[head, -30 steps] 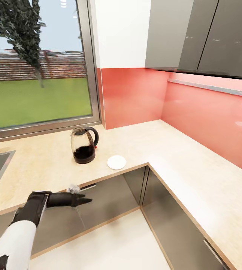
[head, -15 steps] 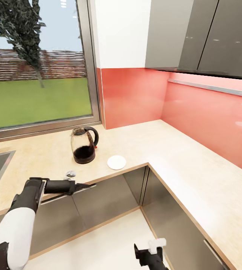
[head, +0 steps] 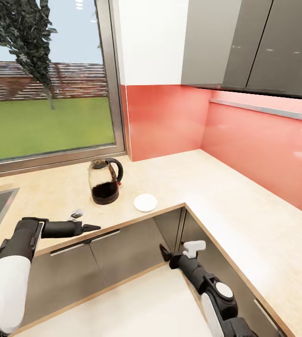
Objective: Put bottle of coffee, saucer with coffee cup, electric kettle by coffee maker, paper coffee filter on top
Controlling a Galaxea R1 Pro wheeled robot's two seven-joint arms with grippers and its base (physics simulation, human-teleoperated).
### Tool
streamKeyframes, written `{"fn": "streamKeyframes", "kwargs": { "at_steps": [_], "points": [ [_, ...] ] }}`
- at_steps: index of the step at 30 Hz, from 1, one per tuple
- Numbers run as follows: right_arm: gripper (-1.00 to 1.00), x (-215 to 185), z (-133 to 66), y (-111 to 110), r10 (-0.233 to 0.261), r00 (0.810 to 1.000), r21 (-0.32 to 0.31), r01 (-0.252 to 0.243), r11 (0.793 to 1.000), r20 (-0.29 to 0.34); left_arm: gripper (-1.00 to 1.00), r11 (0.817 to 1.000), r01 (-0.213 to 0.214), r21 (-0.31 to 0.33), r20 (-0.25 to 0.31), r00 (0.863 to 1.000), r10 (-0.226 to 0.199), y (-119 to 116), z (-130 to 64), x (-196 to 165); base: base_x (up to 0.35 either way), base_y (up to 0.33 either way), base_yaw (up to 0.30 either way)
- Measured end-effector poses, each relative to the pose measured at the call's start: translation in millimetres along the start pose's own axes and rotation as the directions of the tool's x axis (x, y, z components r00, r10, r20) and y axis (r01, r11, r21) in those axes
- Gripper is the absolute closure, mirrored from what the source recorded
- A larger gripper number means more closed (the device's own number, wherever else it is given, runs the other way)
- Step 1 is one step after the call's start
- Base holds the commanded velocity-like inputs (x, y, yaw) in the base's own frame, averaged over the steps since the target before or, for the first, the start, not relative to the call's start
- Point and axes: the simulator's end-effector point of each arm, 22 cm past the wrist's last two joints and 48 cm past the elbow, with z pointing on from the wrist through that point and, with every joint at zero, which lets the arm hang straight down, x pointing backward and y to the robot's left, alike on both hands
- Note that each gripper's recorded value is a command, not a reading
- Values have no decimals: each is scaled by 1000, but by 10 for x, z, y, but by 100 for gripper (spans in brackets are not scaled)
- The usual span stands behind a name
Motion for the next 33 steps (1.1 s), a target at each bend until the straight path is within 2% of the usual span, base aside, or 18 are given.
{"fn": "streamKeyframes", "kwargs": {
  "at_steps": [4, 6, 9, 13, 15, 19, 22, 25, 27, 29, 33],
  "points": [
    [-100, -326, 123, 191, 137, 990, -84, -140, 987, -40, -100, 1000, 1, 7, -3, 1000, -1, -28, 41, 14, 0, 0, 0],
    [-100, -478, 187, 285, 168, 984, -122, -175, 977, -63, -100, 1000, 2, 9, -4, 1000, -2, -34, 49, 17, 0, 0, 0],
    [-100, -870, 334, 398, 176, 981, -172, -188, 967, -85, -100, 1000, 3, 11, -4, 1000, -3, -42, 64, 25, 0, 0, 0],
    [-100, -1615, 536, 206, 185, 982, -167, -187, 968, -25, -100, 1000, 5, 21, -3, 1000, -5, -77, 105, 27, 0, 0, 0],
    [-100, -1857, 630, 173, 187, 982, -168, -189, 968, -27, -100, 999, 5, 34, -4, 1000, -5, -132, 164, 28, 0, 0, 0],
    [-100, -1848, 747, 127, 199, 977, -157, -210, 965, -81, -100, 998, 4, 59, -9, 1000, -3, -262, 311, 37, 0, 0, 0],
    [-100, -1770, 796, 97, 210, 972, -149, -225, 963, -108, -100, 999, 1, 49, -8, 1000, -1, -292, 384, 1, 0, 0, 0],
    [-100, -1757, 804, 69, 216, 970, -144, -231, 962, -113, -100, 1000, 20, 21, 0, 1000, -20, -265, 392, -88, 0, 0, 0],
    [-100, -1793, 795, 79, 229, 968, -141, -242, 960, -101, -100, 1000, 15, 12, 9, 1000, -15, -252, 308, -176, 0, 0, 0],
    [-100, -1825, 793, 114, 239, 967, -146, -251, 957, -93, -100, 1000, 13, 12, 12, 1000, -13, -275, 283, -224, 0, 0, 0],
    [-100, -1625, 826, 301, 260, 954, -182, -285, 941, -148, -100, 999, 15, 34, -18, 1000, -14, -332, 480, -32, 0, 0, 0]
  ]
}}
